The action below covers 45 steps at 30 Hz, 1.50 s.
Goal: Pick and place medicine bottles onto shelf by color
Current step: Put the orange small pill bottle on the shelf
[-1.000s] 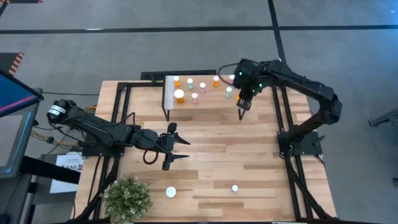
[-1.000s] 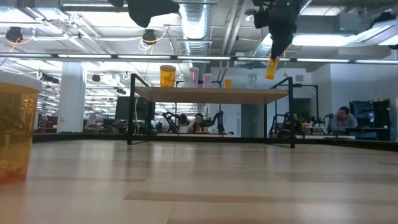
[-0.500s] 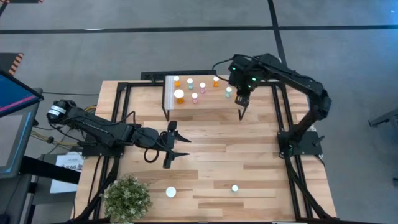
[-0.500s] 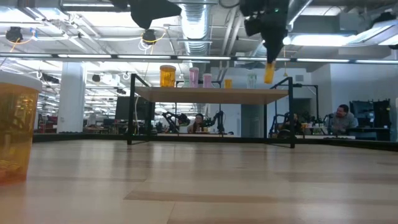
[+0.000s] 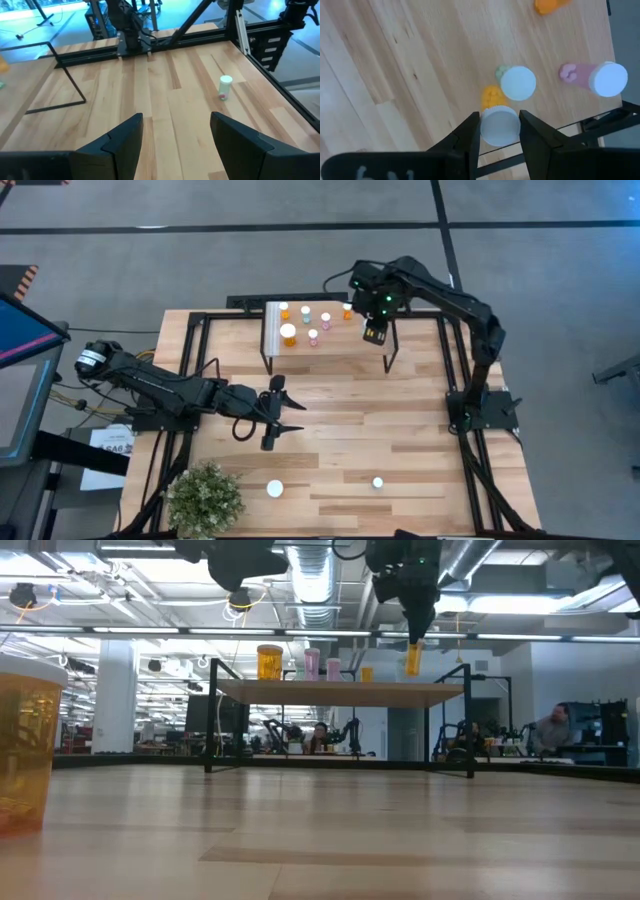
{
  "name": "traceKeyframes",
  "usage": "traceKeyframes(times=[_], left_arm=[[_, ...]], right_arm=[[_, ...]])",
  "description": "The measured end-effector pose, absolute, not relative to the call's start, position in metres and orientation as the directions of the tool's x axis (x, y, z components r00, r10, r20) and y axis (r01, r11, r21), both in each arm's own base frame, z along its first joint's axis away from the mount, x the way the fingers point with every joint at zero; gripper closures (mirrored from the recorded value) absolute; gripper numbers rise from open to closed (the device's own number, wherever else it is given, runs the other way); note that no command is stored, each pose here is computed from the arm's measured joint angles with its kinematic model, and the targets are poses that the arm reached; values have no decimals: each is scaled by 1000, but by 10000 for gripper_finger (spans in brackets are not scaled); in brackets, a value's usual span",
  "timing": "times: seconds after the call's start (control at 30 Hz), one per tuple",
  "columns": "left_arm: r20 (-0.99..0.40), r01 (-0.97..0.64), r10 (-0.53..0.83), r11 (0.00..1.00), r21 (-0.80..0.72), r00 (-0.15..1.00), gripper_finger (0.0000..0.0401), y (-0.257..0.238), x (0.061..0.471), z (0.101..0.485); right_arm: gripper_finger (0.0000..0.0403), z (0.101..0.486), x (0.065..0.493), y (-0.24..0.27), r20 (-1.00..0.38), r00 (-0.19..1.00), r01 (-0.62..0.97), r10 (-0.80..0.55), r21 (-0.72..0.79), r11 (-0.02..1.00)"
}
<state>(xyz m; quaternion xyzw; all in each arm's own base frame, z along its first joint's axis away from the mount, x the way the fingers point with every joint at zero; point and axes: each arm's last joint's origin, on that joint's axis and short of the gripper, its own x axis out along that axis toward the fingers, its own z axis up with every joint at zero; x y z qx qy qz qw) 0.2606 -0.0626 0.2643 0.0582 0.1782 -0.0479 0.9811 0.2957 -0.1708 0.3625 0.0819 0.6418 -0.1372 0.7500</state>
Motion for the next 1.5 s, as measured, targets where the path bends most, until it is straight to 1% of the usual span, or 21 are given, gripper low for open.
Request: traceKeyframes(times=[0.3, 0.4, 0.57, 0.67, 0.77, 0.9, 1.0, 1.1, 1.33, 1.5], left_arm=[[-356, 115, -73, 989, 97, 932, 180, -63, 261, 264], [-365, 115, -73, 989, 94, 928, 180, -63, 260, 263], [-382, 110, -72, 991, 78, 922, 180, -63, 260, 262], [-381, 112, -74, 991, 77, 922, 180, -63, 259, 262], [-377, 107, -75, 992, 64, 923, 180, -64, 260, 262], [-340, 103, -78, 993, 55, 937, 180, -64, 261, 266], [-311, 101, -81, 994, 49, 947, 180, -64, 262, 269], [-312, 101, -81, 994, 48, 947, 180, -64, 262, 269], [-323, 103, -80, 993, 53, 943, 180, -64, 261, 267], [-342, 104, -79, 993, 58, 937, 180, -64, 261, 266]], right_arm=[[268, 363, 295, -171, -985, 141, 313, -100, -51, 948], [268, 363, 296, -168, -985, 156, 316, -74, -21, 949], [267, 384, 282, -153, -971, 228, 301, -72, 0, 954], [265, 388, 267, -141, -970, 231, 309, -71, 4, 951], [264, 383, 249, -130, -976, 207, 328, -66, 6, 945], [264, 373, 239, -124, -969, 232, 334, -81, 1, 943], [262, 369, 242, -126, -964, 246, 325, -98, -14, 946], [262, 364, 248, -132, -963, 246, 311, -109, -28, 950], [262, 339, 264, -152, -983, 156, 305, -97, -45, 951], [264, 330, 268, -163, -988, 130, 324, -85, -39, 945]])
